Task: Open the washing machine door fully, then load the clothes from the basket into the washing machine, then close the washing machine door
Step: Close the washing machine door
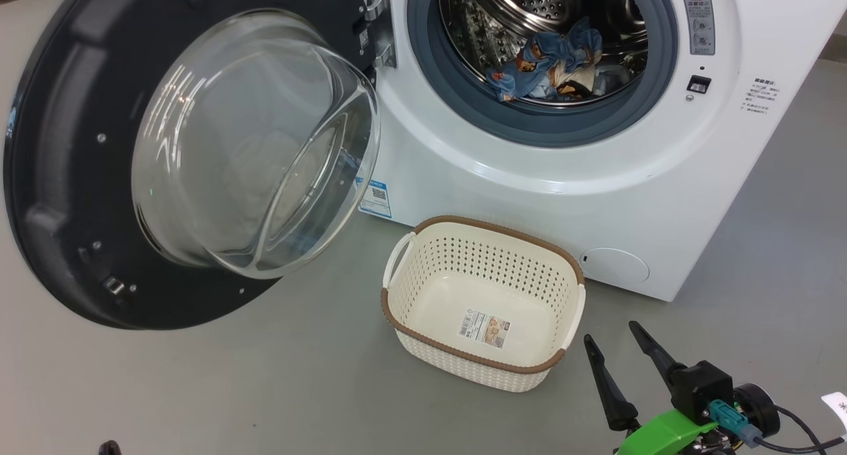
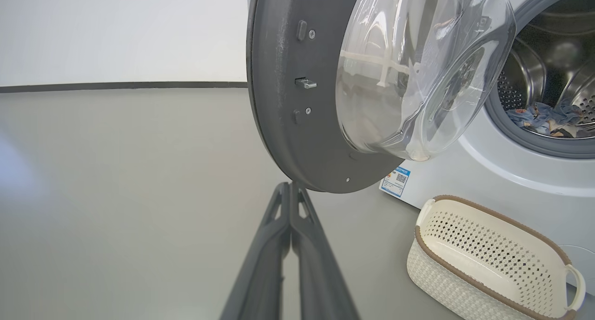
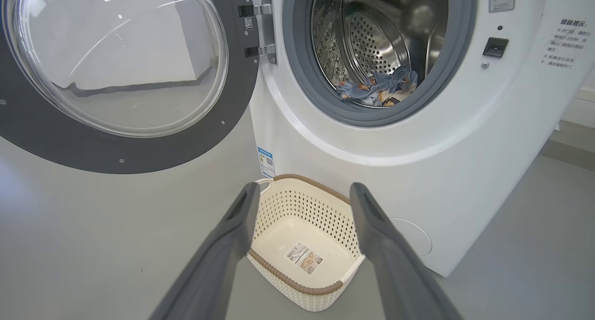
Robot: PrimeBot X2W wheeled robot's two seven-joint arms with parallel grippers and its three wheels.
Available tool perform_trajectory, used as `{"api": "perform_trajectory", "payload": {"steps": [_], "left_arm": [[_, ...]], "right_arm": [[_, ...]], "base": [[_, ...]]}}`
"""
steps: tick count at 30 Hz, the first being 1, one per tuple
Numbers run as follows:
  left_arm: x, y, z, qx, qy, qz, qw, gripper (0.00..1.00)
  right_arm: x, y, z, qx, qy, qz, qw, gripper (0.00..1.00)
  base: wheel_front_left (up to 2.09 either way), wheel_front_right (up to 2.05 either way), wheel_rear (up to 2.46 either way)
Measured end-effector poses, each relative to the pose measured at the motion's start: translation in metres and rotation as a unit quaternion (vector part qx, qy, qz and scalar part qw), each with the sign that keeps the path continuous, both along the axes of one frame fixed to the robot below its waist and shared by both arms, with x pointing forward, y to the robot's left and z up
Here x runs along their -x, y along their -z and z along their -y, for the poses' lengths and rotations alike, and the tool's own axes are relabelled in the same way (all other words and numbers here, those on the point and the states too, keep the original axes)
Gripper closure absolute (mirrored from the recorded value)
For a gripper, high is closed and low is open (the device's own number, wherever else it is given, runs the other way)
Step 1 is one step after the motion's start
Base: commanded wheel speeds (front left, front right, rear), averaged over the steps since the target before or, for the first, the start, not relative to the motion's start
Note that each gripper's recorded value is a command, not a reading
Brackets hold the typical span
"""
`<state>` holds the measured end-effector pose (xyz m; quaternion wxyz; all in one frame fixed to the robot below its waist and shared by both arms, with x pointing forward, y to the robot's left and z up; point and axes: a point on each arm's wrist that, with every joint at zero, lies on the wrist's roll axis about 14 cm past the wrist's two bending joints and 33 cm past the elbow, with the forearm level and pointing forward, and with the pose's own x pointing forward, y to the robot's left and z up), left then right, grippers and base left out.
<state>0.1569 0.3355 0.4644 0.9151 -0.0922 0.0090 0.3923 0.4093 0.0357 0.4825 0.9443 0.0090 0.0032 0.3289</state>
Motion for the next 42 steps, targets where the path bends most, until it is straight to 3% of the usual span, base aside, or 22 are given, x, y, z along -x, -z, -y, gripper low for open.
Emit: {"api": "perform_trajectory", "payload": {"steps": [9,17,25,32,39,42], "left_arm": [[0.004,-0.009,-0.016,0.006,-0.020,0.027,0.999,1.00],[-0.005,-0.047,-0.050,-0.042,-0.032,0.076,0.996,1.00],[-0.015,-0.096,-0.084,-0.089,-0.044,0.144,0.985,1.00],[-0.020,-0.128,-0.116,-0.089,-0.060,0.212,0.971,1.00],[-0.034,-0.125,-0.142,-0.026,-0.066,0.251,0.965,1.00],[-0.039,-0.115,-0.156,0.057,-0.085,0.299,0.949,1.00]], "right_arm": [[-0.003,0.001,0.005,-0.003,0.009,-0.003,1.000,0.00],[-0.004,0.001,0.006,-0.003,0.011,-0.003,1.000,0.00],[-0.005,0.003,0.007,-0.003,0.012,-0.005,1.000,0.00],[-0.006,0.005,0.010,-0.003,0.017,-0.008,1.000,0.00],[-0.007,0.008,0.016,-0.002,0.023,-0.010,1.000,0.00],[-0.006,0.009,0.017,-0.001,0.025,-0.011,1.000,0.00]], "base": [[0.00,0.00,0.00],[0.00,0.00,0.00],[0.00,0.00,0.00],[0.00,0.00,0.00],[0.00,0.00,0.00],[0.00,0.00,0.00]]}}
